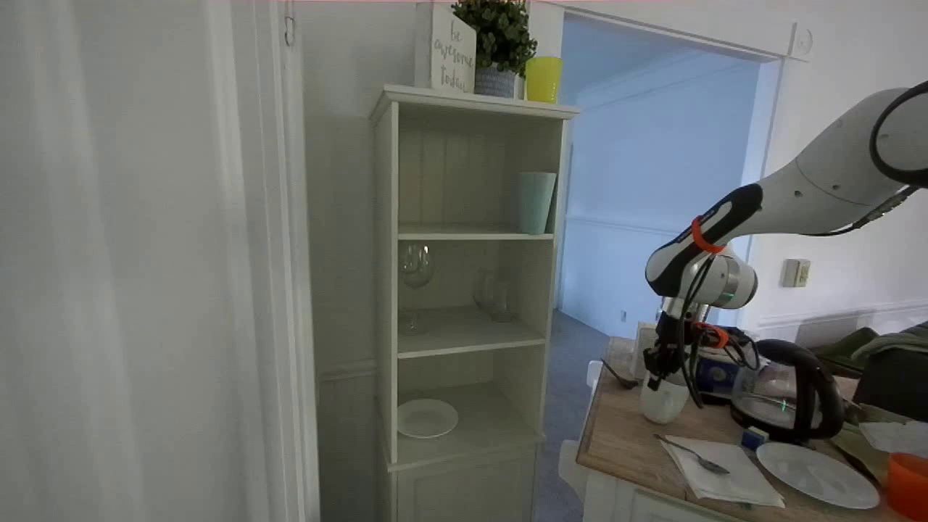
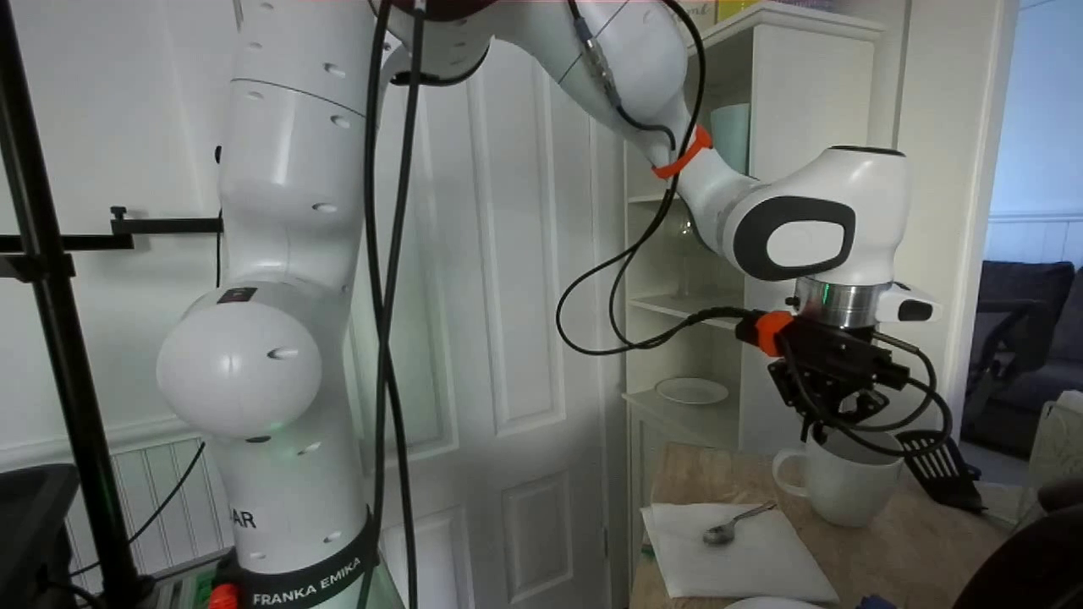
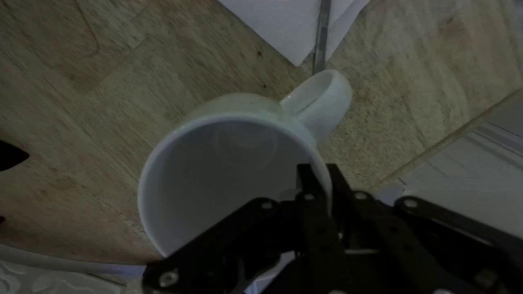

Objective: Pick up the cup, then spill out the object from the cup

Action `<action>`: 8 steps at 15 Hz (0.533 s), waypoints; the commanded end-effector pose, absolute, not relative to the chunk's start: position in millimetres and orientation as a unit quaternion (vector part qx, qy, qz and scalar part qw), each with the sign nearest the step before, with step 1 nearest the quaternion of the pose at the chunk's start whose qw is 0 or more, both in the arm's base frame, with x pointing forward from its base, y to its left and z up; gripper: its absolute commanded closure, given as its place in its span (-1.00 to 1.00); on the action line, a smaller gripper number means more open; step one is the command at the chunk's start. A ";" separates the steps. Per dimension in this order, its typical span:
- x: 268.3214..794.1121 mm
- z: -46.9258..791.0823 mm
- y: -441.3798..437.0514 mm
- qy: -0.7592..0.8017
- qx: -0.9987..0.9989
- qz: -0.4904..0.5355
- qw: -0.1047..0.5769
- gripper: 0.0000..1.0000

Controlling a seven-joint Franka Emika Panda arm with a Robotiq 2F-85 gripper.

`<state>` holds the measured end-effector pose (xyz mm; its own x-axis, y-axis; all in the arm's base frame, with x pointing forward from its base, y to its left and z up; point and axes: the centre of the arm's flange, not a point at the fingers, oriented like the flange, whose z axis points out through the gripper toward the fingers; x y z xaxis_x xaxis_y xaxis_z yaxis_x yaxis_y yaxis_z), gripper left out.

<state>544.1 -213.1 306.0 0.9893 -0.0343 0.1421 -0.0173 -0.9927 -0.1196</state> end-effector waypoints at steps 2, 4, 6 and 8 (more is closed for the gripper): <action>550.5 312.3 -214.5 0.009 -0.997 -0.071 0.036 0.95; 550.0 310.8 -214.4 0.008 -0.997 -0.069 0.033 0.61; 550.0 311.3 -213.7 0.006 -0.997 -0.067 0.032 0.18; 551.0 313.9 -212.4 0.001 -0.997 -0.068 0.033 -0.10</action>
